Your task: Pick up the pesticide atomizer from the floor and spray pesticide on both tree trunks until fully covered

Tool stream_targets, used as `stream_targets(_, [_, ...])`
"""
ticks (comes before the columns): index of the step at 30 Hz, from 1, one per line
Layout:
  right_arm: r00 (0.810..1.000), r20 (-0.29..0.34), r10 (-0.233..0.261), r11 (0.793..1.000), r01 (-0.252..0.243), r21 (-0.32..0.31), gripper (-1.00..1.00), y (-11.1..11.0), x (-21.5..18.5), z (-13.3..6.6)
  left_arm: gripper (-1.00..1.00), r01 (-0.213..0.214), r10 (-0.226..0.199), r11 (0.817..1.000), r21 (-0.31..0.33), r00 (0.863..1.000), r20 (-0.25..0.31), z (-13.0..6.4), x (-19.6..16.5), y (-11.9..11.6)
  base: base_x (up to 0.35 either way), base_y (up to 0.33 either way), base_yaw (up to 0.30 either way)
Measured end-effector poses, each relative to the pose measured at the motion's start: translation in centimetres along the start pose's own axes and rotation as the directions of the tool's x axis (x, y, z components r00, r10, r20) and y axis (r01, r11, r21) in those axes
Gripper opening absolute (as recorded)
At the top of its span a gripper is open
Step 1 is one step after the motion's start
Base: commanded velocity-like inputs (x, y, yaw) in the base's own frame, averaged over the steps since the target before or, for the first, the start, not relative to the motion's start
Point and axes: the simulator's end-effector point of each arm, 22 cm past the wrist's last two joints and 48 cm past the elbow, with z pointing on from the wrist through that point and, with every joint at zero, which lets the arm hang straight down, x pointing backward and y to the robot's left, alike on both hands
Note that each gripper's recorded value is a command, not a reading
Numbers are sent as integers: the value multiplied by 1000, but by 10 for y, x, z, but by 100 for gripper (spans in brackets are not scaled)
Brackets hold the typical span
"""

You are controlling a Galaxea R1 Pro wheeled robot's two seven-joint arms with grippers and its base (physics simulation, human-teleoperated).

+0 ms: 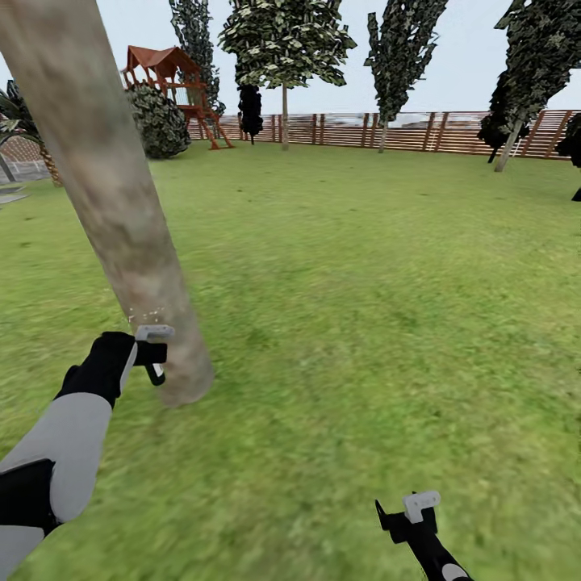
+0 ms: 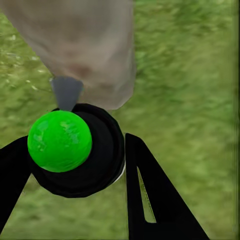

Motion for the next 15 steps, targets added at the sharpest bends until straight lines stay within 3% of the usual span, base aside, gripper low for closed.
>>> stream_targets(6, [1000, 0, 1, 1000, -1, 0, 100, 0, 0, 0, -100, -2, 2, 1000, -11, 1000, -3, 0, 2, 6, 18, -274, 141])
stream_targets(8, [1000, 0, 0, 1000, 0, 0, 100, 0, 0, 0, -100, -4, 4, 999, -32, 1000, -4, -1, 3, 19, 148, -239, 105])
stream_targets(10, [1000, 0, 0, 1000, 0, 0, 100, 0, 0, 0, -100, -4, 3, 996, -85, 1000, -14, -3, 8, 56, 160, -80, 22])
stream_targets(11, [1000, 0, 0, 1000, 0, 0, 100, 0, 0, 0, -100, 1, -2, 996, -90, 1000, -17, -3, 11, 62, 78, -35, 10])
stream_targets(13, [1000, 0, 1, 1000, -1, 0, 100, 0, 0, 0, -100, 3, -6, 996, -87, 1000, -27, 0, 19, 62, 35, -16, 4])
stream_targets(15, [1000, -1, 1, 1000, -1, 0, 100, 0, 0, 0, -100, 9, -11, 999, -47, 999, -40, 6, 30, 37, 6, -3, 1])
